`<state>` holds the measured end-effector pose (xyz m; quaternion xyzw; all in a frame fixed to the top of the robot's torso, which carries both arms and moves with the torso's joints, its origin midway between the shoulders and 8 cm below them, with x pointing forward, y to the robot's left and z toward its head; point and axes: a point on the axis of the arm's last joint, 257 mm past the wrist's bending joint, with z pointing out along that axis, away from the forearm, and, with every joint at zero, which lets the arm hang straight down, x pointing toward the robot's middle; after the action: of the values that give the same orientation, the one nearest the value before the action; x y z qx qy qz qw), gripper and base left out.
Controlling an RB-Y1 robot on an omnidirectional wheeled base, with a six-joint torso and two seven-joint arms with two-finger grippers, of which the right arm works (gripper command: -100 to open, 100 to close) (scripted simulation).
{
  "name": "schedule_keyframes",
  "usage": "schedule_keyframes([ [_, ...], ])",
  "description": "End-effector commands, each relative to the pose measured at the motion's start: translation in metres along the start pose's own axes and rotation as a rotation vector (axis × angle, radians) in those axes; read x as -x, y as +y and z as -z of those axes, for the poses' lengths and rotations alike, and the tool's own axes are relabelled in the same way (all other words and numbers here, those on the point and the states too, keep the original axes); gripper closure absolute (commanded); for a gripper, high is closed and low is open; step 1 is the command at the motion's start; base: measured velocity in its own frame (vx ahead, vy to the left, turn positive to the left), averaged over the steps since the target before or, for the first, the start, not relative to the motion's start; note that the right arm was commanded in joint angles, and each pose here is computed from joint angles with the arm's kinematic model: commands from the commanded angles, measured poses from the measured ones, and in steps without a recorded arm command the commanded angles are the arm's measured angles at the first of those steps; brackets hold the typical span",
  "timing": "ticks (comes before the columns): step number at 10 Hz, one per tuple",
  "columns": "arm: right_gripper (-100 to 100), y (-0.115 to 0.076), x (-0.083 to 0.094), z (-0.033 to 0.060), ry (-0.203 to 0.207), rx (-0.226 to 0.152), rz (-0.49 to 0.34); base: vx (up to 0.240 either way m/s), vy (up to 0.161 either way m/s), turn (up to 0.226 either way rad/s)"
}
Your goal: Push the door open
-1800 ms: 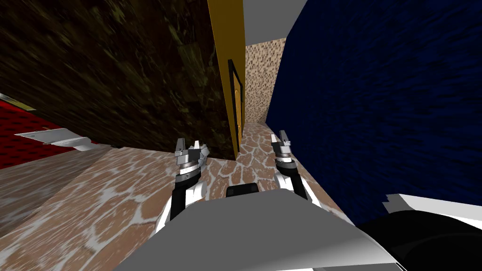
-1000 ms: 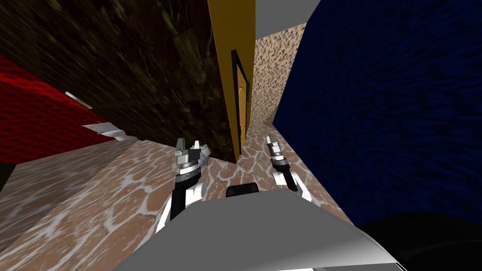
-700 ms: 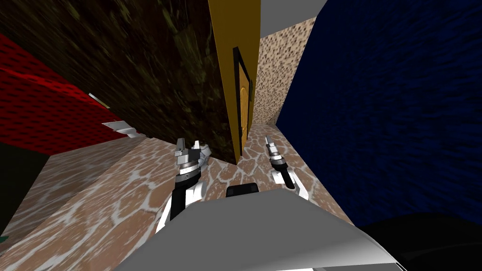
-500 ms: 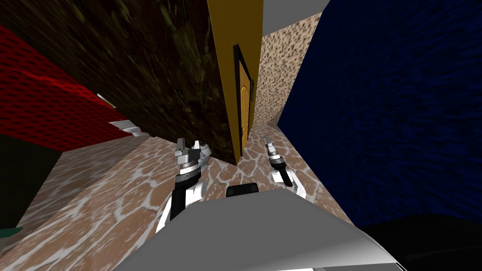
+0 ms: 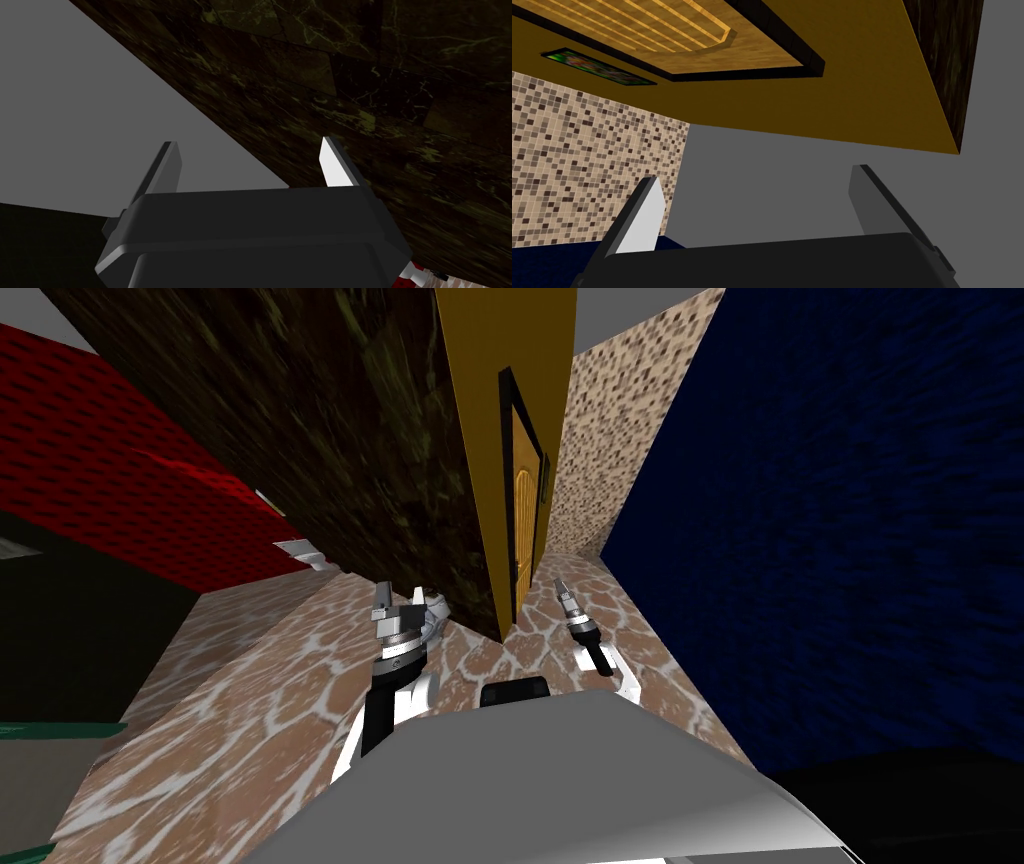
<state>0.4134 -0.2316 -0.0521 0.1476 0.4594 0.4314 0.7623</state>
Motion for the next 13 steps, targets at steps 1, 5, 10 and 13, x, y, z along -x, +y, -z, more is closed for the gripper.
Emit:
schedule_keyframes([
  [1, -100, -0.007, -0.008, 0.0015, 0.020, -0.009, 0.038, 0.115, -0.128, 0.171],
  [5, -100, -0.035, -0.034, -0.0010, 0.091, -0.035, 0.160, 0.126, -0.170, 0.188],
  [10, -100, -0.059, -0.057, -0.0023, 0.155, -0.055, 0.264, 0.079, -0.134, 0.148],
  [13, -100, -0.074, -0.073, -0.0026, 0.198, -0.065, 0.331, 0.063, -0.120, 0.136],
])
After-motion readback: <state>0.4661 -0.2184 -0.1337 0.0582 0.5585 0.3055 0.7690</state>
